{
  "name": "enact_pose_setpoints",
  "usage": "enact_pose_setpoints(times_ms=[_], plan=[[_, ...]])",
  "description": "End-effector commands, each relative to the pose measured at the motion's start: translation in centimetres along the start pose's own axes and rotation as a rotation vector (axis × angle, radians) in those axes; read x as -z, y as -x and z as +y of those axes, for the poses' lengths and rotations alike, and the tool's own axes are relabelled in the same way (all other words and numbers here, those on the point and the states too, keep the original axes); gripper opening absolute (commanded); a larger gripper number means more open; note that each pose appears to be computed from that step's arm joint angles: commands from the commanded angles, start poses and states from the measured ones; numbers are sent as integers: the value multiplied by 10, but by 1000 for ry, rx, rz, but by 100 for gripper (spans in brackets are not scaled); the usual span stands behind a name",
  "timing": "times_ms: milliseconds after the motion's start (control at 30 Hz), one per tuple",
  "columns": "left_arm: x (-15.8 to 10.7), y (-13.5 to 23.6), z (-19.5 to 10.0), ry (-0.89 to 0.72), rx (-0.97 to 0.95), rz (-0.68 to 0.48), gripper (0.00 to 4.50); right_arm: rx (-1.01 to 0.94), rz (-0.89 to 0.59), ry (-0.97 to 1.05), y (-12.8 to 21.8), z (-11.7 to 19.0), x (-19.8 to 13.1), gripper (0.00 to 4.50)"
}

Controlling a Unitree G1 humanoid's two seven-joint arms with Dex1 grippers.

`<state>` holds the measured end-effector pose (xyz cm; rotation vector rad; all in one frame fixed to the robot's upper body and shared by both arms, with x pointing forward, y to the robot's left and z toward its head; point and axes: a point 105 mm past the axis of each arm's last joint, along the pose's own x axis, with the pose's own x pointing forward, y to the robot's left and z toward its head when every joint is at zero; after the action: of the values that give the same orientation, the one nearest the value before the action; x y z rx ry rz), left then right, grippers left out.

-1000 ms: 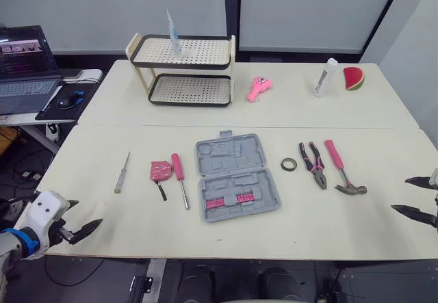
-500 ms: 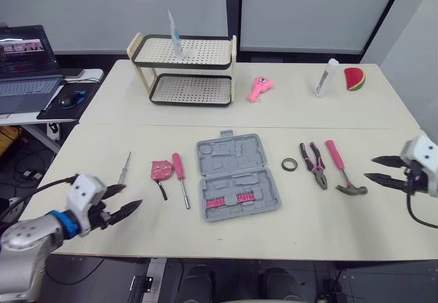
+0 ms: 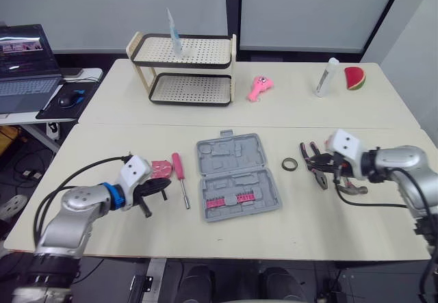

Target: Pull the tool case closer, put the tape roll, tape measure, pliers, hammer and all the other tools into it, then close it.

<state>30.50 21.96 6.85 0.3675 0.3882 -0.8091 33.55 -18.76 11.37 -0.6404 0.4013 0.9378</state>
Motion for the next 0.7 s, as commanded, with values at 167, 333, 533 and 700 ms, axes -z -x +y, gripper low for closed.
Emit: enact_pose_setpoints(times_ms=[167,333,533,700], plan=[[-4,-32,-1,-45,28,37,0,25,17,26,-40,-6,-12,1],[-7,-45,-5,-58,46,47,0,20,46,32,-59,-7,-10,1],[-7,-57,-8,-60,52,57,0,-13,66,39,-83,-3,-11,1],[-3,-59,-7,-67,44,75,0,-40,69,31,-97,2,-12,1]])
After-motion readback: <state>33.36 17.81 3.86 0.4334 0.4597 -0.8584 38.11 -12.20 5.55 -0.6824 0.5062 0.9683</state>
